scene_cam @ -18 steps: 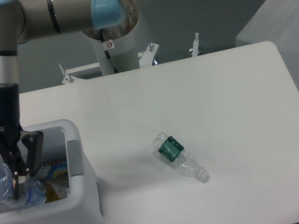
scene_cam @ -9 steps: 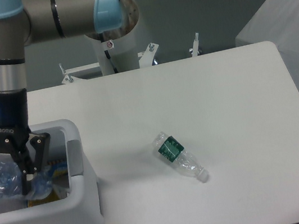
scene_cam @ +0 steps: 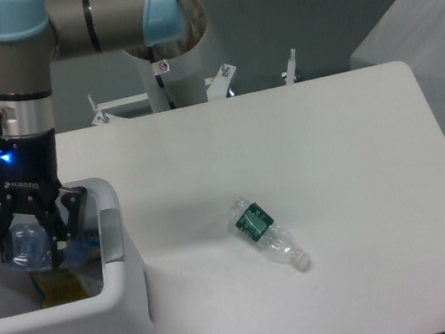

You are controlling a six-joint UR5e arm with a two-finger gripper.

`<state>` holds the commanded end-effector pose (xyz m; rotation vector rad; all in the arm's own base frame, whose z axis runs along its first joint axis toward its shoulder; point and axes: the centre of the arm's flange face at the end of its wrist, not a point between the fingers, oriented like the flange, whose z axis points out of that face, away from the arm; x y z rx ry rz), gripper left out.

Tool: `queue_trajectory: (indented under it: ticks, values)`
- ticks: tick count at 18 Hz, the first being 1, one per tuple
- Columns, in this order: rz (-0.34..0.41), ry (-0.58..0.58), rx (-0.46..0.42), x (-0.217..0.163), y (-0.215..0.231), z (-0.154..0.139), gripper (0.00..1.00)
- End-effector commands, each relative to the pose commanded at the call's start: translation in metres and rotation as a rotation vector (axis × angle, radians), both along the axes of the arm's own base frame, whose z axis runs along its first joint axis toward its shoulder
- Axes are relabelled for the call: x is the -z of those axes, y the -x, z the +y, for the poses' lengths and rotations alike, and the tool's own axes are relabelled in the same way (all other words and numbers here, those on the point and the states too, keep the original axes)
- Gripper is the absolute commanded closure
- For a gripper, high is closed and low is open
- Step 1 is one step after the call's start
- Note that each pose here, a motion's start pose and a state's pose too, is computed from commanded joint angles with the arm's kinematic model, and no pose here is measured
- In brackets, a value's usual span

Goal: Place the trash in the trash can
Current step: 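Lower the bottle into the bin and open the gripper, then raise the gripper out of the bin and move to the green-labelled bottle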

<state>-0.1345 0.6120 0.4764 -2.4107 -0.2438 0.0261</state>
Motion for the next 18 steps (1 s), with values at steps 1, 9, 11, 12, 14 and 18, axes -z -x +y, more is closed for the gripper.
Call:
queue_trajectory:
  ticks: [1,9,11,12,14,18]
  values:
    - [-0.004,-0.012,-0.008,-0.006,0.001,0.000,0.05]
    - [-0.048,-0.056,-0.181,-0.041,0.050,-0.029,0.00]
    - [-0.101,-0.029,-0.296,-0.037,0.091,-0.046,0.00]
    - [-0.128,-0.011,-0.356,-0.031,0.115,-0.057,0.00]
    - [-0.161,0.027,-0.442,-0.012,0.154,-0.080,0.00]
    - [-0.285,0.185,-0.603,0.048,0.219,-0.137,0.00]
